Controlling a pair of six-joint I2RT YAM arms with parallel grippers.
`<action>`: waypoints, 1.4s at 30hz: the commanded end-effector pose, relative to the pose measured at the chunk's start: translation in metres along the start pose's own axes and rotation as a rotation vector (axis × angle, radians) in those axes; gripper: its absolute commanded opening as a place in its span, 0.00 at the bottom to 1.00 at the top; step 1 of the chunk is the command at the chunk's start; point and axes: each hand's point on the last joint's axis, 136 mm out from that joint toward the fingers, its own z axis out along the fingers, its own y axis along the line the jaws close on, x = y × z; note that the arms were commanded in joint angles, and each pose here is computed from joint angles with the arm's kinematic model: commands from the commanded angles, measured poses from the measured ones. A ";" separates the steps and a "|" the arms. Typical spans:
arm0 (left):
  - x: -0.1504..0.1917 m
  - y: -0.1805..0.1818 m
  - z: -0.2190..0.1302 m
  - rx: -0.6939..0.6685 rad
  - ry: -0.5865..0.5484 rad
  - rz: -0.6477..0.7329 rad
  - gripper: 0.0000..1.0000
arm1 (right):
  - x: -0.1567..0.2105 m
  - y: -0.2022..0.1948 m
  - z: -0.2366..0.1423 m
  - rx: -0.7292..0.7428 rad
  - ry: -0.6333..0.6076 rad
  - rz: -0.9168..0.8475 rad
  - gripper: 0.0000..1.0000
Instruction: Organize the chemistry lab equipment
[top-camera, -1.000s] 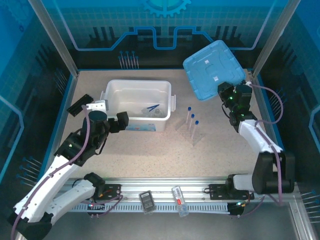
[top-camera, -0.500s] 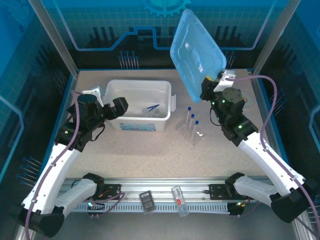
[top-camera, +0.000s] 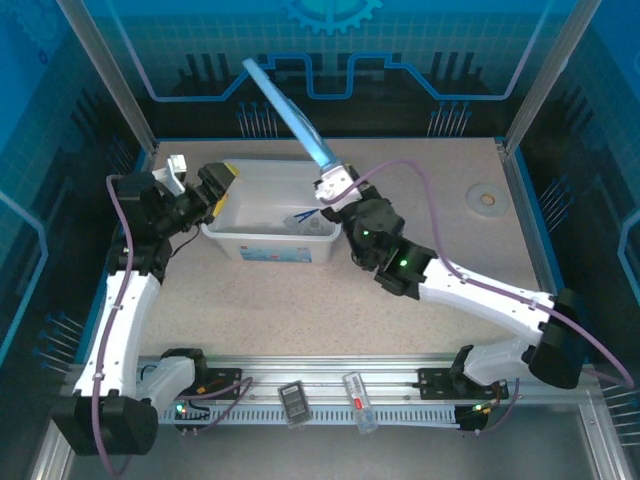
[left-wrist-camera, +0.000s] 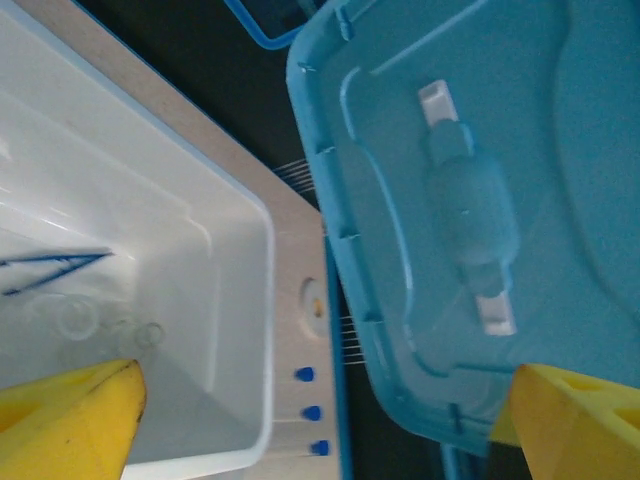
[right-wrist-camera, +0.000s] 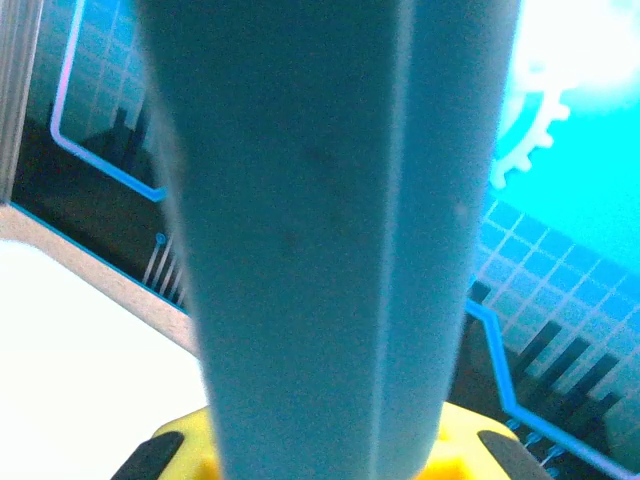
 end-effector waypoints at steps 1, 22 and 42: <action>-0.004 -0.025 -0.002 0.136 0.037 -0.062 0.94 | -0.035 -0.023 -0.003 0.134 -0.073 -0.053 0.02; -0.027 -0.022 0.013 0.205 0.043 -0.170 0.91 | -0.035 0.067 -0.006 0.127 -0.101 -0.414 0.00; -0.024 0.013 0.022 0.067 0.073 -0.182 0.58 | -0.030 0.092 -0.009 0.173 -0.128 -0.582 0.00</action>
